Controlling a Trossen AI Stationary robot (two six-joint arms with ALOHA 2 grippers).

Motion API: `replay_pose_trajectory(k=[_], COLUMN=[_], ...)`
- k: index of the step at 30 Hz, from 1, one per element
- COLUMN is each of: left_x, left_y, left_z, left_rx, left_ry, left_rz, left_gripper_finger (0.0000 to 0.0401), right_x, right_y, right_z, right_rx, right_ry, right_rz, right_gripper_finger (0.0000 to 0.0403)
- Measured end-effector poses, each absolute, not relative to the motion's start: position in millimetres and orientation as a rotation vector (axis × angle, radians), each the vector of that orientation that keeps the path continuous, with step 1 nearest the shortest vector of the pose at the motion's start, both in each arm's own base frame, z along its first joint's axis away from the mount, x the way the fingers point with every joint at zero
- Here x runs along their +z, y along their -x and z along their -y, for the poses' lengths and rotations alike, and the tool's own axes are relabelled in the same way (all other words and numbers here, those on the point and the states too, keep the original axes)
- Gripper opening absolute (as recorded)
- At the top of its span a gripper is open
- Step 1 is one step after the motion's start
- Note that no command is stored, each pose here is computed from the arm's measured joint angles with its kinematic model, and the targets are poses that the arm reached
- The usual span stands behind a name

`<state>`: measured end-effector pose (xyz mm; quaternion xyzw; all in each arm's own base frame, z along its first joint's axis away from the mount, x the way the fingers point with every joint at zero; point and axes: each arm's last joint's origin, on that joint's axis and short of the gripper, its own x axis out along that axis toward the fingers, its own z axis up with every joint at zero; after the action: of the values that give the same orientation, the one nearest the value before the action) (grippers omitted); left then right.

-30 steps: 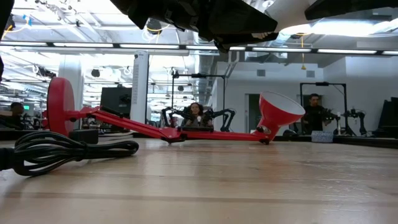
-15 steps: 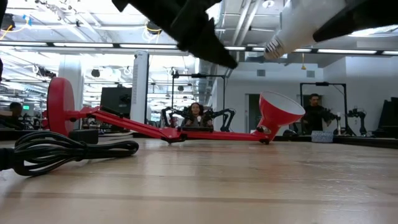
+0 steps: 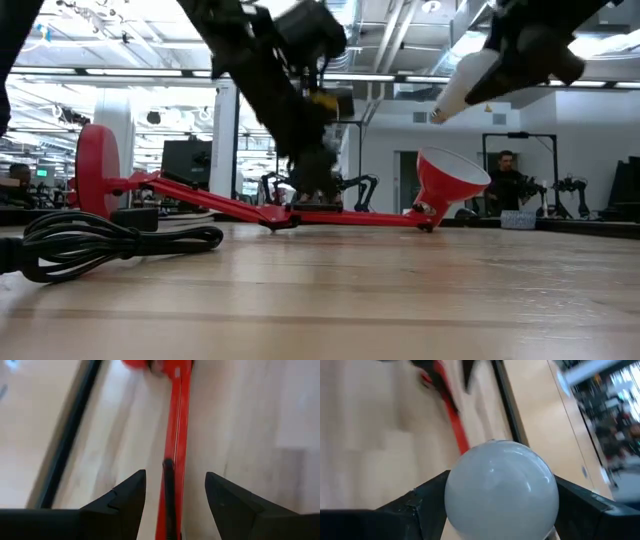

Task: Screw lightbulb
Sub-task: Insert the lightbulb in the lamp

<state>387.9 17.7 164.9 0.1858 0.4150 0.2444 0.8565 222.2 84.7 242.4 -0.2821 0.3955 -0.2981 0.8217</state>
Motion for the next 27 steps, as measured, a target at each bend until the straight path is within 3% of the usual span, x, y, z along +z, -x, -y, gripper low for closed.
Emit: replay_pose_trajectory(k=[7,15,27], left_x=[145.8,147.0,132.3], left_y=[-389.8,-389.7,-388.4], left_z=[-25.4,-32.0,-41.5], left_rx=[0.522,0.530,0.566], left_ry=[-0.397,-0.408,-0.432], left_rz=[-0.929,-0.932,-0.997], left_gripper_finger=[0.0196,0.0196,0.0196], right_x=[245.0,240.8,225.7], right_y=[-223.3,-229.3,-234.3], right_z=[-39.8,0.7,44.1], right_rx=[-0.762,-0.713,-0.773], right_ry=[0.566,0.431,0.262], right_rz=[-0.986,-1.167,-1.143], right_gripper_finger=[0.0297,0.0297,0.0297])
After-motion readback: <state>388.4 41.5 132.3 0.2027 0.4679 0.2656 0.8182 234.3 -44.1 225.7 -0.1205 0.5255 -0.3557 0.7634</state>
